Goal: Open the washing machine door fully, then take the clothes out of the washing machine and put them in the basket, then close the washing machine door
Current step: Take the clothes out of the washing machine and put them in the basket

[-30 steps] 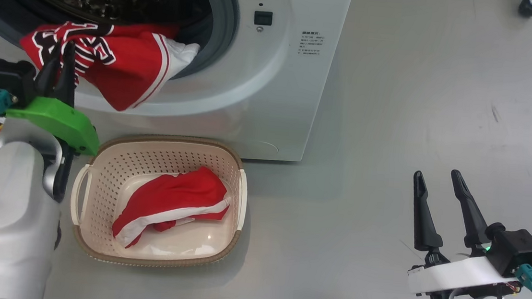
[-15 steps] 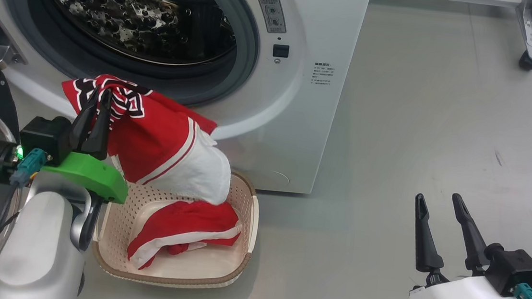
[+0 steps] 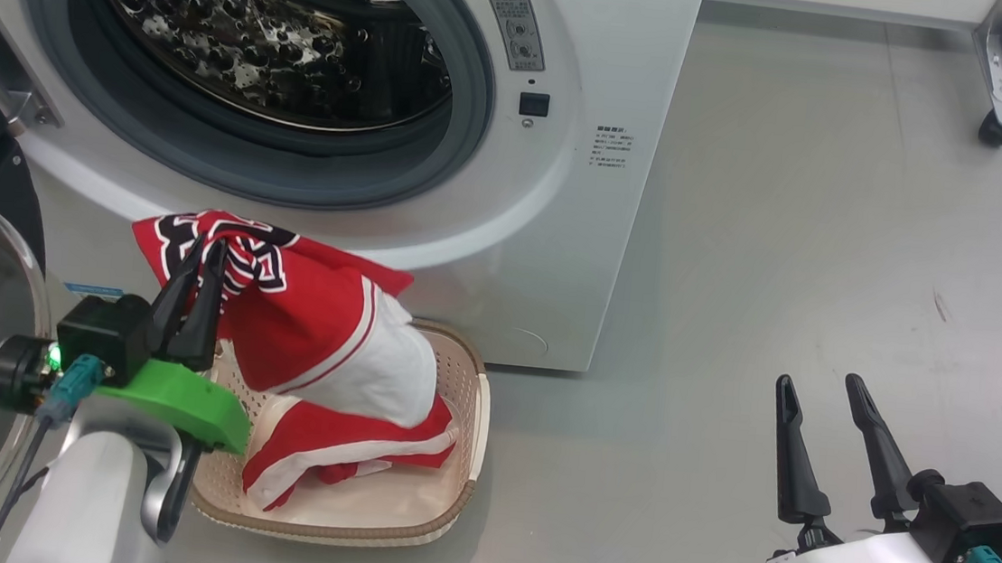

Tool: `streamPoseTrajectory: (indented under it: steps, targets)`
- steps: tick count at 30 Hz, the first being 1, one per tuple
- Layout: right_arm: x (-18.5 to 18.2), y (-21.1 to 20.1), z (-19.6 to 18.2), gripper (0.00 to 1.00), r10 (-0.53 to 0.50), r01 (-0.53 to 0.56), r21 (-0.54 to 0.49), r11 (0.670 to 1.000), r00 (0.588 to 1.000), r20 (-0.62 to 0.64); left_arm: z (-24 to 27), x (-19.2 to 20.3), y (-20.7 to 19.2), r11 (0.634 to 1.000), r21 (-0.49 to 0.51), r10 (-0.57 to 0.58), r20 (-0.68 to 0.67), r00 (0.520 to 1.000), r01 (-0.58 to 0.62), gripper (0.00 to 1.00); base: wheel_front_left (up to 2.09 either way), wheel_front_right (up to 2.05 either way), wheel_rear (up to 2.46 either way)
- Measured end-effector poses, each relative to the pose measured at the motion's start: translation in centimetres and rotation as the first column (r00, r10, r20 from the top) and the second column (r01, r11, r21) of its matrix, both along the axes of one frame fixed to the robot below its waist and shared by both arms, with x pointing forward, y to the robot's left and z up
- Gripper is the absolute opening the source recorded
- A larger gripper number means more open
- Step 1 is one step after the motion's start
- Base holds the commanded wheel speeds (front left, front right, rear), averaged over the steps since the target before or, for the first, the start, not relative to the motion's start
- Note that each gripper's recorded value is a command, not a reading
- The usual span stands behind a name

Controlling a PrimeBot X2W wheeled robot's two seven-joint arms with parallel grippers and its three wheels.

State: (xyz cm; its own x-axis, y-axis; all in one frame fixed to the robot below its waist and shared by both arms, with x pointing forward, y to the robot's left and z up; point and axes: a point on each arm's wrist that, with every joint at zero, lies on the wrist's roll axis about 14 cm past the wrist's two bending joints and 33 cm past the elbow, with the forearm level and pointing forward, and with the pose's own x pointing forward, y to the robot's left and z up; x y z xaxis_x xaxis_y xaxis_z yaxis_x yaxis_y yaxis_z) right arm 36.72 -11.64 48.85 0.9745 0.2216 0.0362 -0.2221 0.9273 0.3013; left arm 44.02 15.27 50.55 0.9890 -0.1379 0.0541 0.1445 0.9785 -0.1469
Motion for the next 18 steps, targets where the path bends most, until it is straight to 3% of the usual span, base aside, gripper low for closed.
streamPoseTrajectory:
  steps: [18]
  targets:
    - [1.0, -0.2, -2.5, 1.0, -0.005, 0.005, -0.005, 1.0, 0.997, -0.071, -10.8, -1.3, -1.6, 0.998, 0.019, -0.054, -0.294, 0.954, 0.062, 0.0, 0.0, 0.0, 0.0]
